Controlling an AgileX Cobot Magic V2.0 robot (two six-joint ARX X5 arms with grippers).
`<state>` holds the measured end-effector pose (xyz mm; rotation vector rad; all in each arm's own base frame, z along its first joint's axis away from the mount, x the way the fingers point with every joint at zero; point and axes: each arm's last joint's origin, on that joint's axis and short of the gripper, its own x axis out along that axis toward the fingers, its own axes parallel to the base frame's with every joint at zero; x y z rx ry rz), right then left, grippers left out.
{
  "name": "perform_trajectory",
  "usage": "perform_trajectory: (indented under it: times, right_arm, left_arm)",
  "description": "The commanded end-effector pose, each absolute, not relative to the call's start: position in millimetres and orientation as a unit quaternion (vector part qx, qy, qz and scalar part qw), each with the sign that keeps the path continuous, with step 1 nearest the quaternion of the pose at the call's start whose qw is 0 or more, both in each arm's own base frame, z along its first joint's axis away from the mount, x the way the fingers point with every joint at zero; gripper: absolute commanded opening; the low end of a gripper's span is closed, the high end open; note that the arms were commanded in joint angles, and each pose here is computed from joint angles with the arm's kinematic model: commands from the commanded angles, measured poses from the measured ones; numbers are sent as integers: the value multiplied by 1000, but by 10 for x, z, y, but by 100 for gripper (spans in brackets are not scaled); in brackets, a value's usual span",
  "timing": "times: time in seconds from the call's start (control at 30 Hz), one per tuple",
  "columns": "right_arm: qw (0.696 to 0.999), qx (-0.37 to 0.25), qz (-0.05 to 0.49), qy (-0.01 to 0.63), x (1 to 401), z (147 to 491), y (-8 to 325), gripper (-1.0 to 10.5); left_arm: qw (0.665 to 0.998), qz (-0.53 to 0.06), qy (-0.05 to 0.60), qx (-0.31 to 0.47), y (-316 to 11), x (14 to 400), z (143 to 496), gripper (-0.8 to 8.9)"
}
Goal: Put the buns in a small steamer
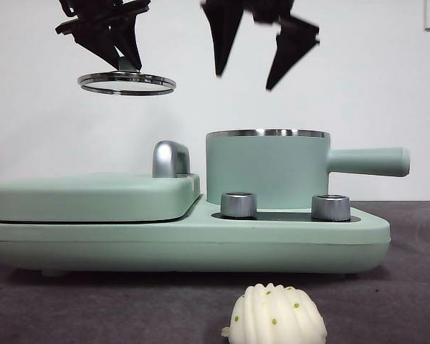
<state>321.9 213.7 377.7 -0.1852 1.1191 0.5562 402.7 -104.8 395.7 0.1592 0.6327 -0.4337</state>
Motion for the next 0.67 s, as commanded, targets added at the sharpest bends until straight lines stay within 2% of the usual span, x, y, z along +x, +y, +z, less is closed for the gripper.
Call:
perform_trajectory:
  times: [0.03, 0.2, 0.37, 0.57, 0.67]
  right_arm:
    - [790, -93, 264, 546, 2921, 3882, 2112, 447]
    - [770, -118, 280, 561, 2403, 3864, 2011, 447]
    - [742, -161, 290, 583, 1835, 3652, 1909, 447]
    - [760, -123, 318, 554, 1361, 3276, 1964, 447]
    - [767, -96, 309, 554, 1210, 3002, 2041, 447]
  left_arm:
    - [935, -213, 274, 74, -1035, 3987, 4142, 18]
    - [935, -212, 274, 71, -1032, 3989, 4143, 18]
    - [936, -212, 272, 71, -1034, 3990, 4146, 18]
    - [936, -212, 272, 71, -1034, 3990, 4146, 18]
    - [936, -212, 272, 71, -1034, 3990, 4147, 18]
